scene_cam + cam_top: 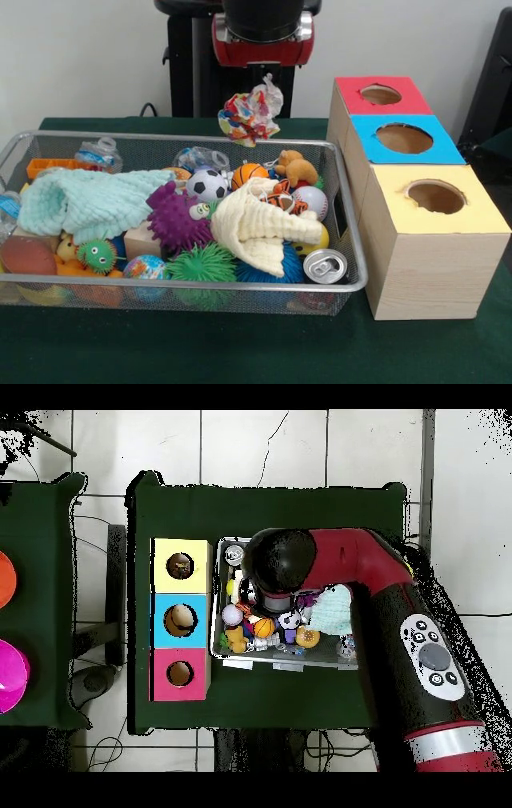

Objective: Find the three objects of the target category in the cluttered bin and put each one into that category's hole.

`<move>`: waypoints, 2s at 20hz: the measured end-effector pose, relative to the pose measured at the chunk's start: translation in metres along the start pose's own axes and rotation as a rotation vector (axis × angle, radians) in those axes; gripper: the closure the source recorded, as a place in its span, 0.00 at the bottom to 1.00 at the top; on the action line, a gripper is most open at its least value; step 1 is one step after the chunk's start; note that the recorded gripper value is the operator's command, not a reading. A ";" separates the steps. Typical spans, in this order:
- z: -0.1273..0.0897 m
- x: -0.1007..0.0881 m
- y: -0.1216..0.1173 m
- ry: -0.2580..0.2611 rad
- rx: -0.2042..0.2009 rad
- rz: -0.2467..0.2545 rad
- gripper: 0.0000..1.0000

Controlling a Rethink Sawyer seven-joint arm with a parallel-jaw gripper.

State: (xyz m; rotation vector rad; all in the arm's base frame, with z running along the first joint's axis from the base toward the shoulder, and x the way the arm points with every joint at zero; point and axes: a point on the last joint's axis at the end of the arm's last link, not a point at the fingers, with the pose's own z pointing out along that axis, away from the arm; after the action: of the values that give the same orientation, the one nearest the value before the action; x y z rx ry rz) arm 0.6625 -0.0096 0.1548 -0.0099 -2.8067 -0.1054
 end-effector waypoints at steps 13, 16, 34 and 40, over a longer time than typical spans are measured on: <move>-0.015 0.002 0.061 -0.002 -0.023 -0.049 1.00; -0.020 0.001 0.087 -0.009 -0.024 -0.072 1.00; -0.059 -0.013 0.164 -0.066 -0.017 -0.114 1.00; -0.057 -0.025 0.169 -0.077 -0.022 -0.112 1.00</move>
State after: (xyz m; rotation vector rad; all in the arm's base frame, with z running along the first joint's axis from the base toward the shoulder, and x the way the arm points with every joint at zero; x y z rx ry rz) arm 0.7077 0.1548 0.2128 0.1404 -2.8822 -0.1662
